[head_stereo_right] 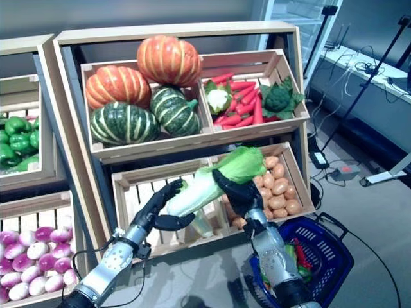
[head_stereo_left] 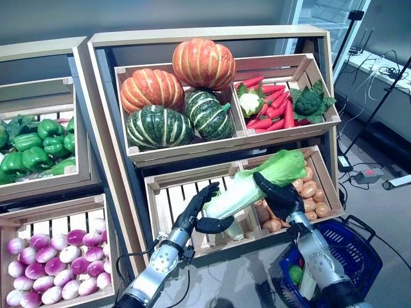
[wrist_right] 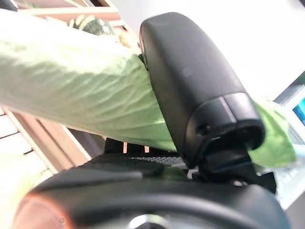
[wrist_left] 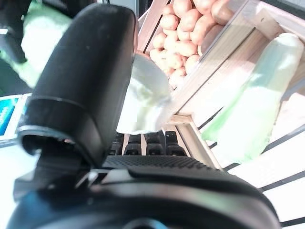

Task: Put vegetables into the basket

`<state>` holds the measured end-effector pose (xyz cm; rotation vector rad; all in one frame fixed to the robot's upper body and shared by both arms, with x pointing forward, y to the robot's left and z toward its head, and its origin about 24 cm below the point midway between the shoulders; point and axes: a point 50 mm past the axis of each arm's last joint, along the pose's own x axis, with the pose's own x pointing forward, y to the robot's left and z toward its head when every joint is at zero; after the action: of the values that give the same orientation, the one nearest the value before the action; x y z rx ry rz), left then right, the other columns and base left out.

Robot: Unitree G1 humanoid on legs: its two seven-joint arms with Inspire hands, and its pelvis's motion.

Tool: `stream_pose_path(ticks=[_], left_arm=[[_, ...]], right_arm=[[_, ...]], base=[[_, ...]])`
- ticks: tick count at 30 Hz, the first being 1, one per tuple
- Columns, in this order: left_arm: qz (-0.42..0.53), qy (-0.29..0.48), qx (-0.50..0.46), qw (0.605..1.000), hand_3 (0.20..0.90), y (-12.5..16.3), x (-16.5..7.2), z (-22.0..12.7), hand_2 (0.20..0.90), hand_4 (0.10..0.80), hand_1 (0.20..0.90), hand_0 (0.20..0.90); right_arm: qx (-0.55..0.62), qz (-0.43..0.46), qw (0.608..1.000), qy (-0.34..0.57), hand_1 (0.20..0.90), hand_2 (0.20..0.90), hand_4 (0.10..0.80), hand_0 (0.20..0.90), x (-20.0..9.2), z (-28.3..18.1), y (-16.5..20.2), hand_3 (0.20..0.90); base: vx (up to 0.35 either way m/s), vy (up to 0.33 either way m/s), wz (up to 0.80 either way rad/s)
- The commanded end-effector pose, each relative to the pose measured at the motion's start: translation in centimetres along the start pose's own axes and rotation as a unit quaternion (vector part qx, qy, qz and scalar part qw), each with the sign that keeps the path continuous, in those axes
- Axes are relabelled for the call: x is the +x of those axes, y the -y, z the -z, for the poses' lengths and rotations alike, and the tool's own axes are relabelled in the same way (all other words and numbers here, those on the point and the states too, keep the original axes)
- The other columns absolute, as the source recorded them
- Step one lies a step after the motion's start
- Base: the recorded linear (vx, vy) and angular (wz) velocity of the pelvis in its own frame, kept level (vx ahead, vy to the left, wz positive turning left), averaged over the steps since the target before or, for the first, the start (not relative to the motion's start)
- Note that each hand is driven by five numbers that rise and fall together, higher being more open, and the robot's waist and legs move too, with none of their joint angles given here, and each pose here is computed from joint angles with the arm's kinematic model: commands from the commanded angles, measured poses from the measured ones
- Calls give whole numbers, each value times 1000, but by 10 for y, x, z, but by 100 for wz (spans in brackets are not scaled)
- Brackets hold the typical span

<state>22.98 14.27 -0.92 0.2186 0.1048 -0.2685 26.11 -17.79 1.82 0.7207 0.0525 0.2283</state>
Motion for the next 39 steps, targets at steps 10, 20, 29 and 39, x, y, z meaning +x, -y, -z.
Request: stream_pose_path(ticks=[10,20,29,39], left_arm=[[-127,-69,41,989,900,-72,-9,22,900,800,900,900],[-133,-130,-32,982,900,-66,-19,50,900,800,900,900],[-234,-78,-121,962,900,-79,-28,43,900,800,900,900],[-274,-20,-108,955,900,-88,-17,22,900,800,900,900]], right_arm=[[-73,-24,962,264,300,300,400,300,-12,-99,-6,300],[-84,20,959,269,300,300,400,300,-17,-104,3,300],[-110,33,959,258,300,300,400,300,-27,-103,15,300],[-110,150,956,227,300,300,400,300,-51,-80,46,300]], base=[[-7,-98,-8],[7,-152,-10],[32,48,-21],[88,148,-35]])
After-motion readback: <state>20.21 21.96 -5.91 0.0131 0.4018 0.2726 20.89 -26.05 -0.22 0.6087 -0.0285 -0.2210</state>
